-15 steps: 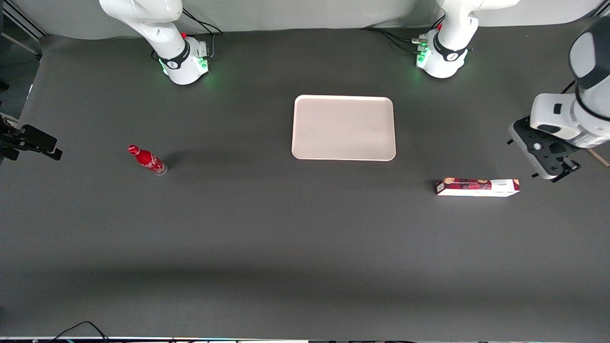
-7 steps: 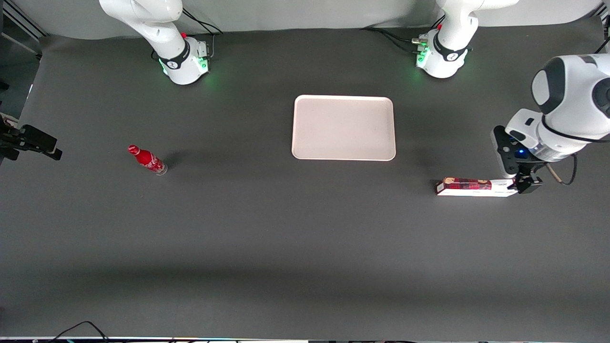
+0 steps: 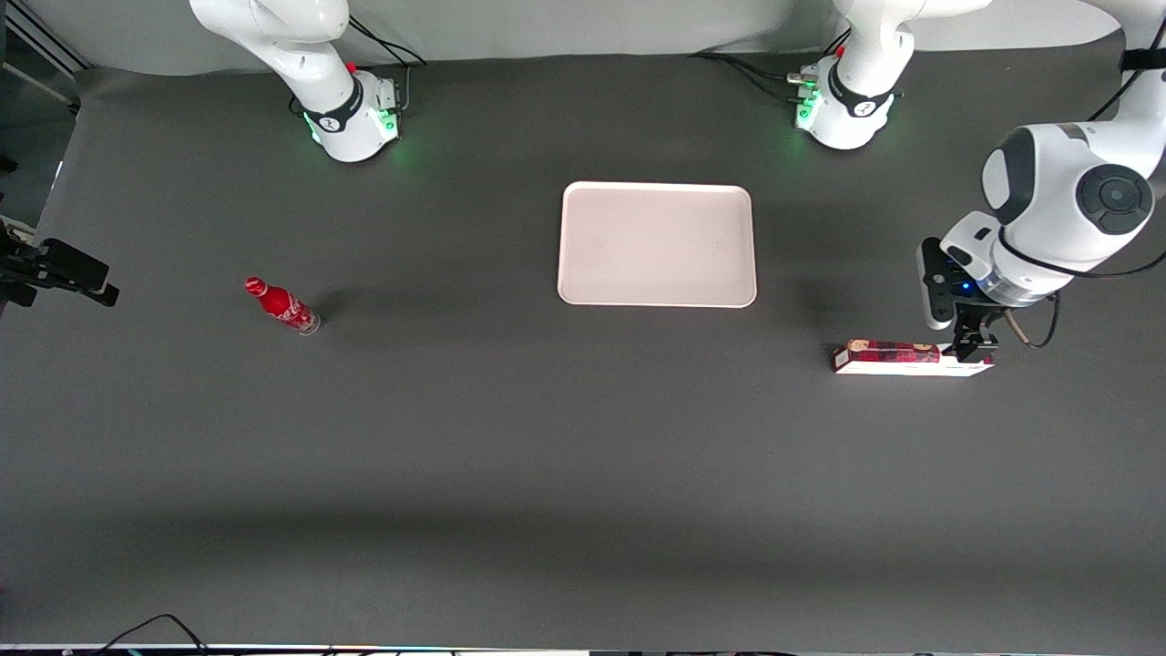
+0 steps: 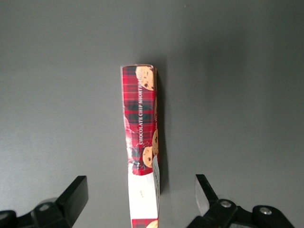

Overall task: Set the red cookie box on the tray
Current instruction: 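Move the open left gripper over the red shortbread box and lower it, then close the left gripper on the end of the shortbread box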

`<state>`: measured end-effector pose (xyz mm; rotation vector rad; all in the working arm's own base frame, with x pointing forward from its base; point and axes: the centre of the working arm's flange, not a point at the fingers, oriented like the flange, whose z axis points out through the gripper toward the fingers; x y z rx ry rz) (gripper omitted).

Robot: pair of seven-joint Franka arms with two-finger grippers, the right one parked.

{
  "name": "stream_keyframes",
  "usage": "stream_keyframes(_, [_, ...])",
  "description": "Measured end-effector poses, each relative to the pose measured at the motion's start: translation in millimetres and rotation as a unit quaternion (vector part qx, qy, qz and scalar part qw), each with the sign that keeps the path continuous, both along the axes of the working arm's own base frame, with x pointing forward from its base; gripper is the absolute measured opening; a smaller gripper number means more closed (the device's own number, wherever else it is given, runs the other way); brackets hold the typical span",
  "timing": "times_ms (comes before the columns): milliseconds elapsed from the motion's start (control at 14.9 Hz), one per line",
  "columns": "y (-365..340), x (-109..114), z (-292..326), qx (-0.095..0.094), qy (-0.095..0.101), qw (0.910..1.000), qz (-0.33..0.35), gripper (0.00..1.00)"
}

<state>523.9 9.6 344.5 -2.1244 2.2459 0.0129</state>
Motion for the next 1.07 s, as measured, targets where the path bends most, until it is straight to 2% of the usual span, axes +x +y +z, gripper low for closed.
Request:
stream_keyframes(201, [11, -11, -37, -0.002, 0.003, 1.0, 0.0, 1.0])
stream_keyframes(469, [16, -9, -70, -0.004, 0.001, 1.0, 0.003, 1.0])
stream_keyframes(804, [13, -2, -84, -0.006, -0.016, 0.9998, 0.0, 1.0])
stream_keyframes(1073, [14, 0, -103, -0.007, -0.008, 0.9999, 0.0, 1.0])
